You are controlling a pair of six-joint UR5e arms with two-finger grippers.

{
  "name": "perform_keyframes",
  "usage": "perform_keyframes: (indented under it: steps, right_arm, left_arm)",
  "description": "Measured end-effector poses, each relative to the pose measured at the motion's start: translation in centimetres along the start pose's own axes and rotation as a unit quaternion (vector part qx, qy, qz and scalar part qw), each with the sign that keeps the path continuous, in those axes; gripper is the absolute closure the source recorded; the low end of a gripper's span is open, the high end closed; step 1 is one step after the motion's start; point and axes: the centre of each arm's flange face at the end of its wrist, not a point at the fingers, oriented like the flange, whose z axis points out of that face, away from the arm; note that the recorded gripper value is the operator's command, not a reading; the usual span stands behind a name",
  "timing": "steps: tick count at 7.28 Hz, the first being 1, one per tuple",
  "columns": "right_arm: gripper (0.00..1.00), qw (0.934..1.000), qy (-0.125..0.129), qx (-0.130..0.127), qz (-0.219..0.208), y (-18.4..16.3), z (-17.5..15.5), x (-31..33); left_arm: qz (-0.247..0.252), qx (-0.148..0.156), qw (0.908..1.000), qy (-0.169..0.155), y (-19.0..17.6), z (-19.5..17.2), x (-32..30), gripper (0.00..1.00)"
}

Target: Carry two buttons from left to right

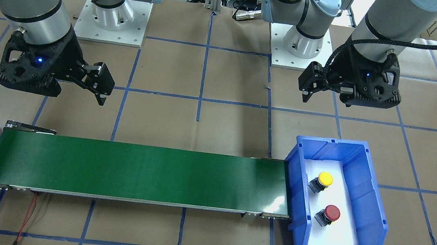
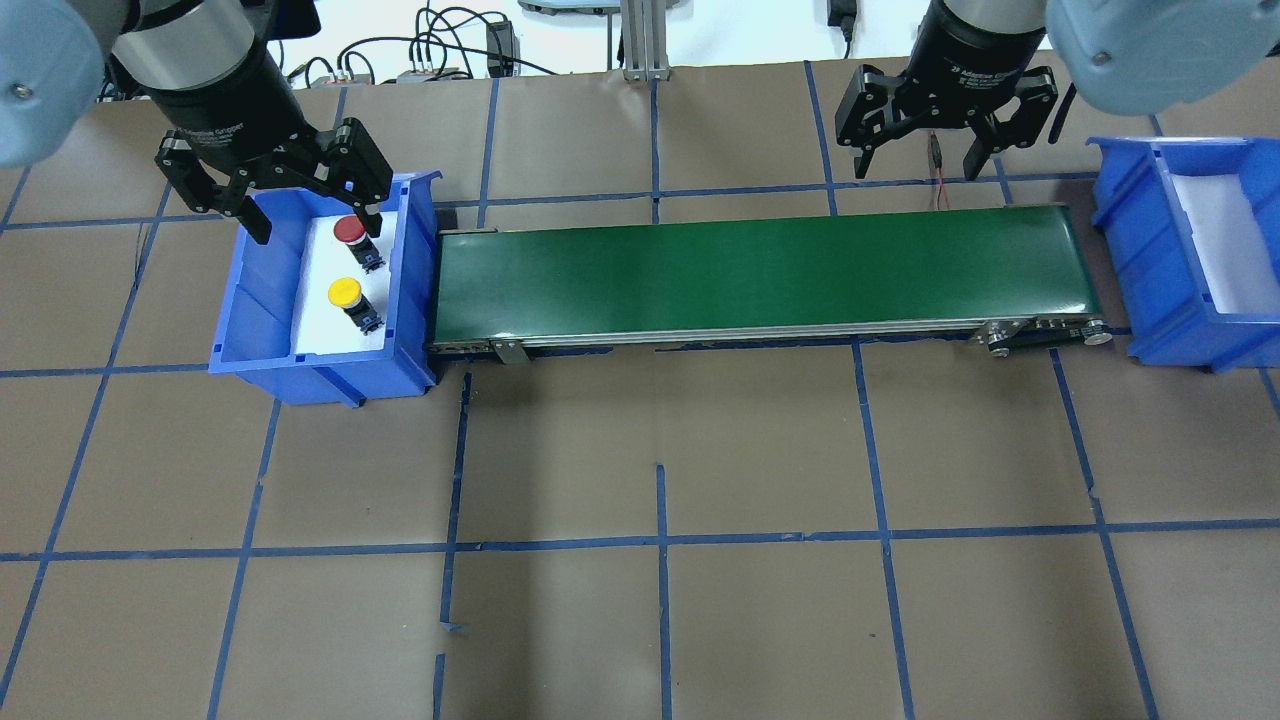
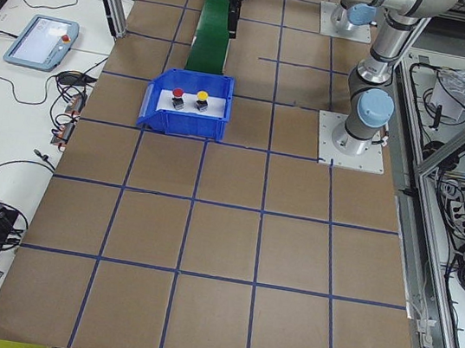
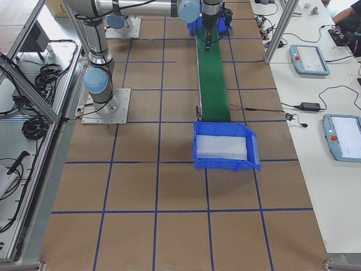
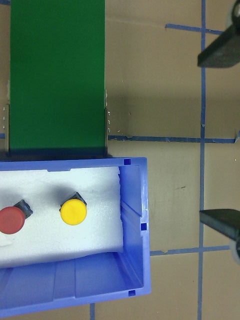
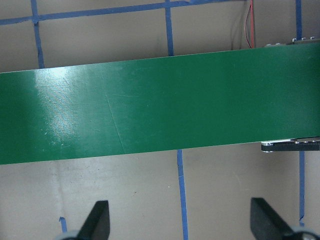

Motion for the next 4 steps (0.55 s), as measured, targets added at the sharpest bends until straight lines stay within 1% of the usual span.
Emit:
perform_keyframes:
  steps: [4]
  right_arm:
    - [0.0,1.0,0.001,0.0,0.001,-0.02,0.0,0.07]
  left_arm:
    - [0.0,-0.003,1.0,0.0,-0.15,0.27,0.01,0.0]
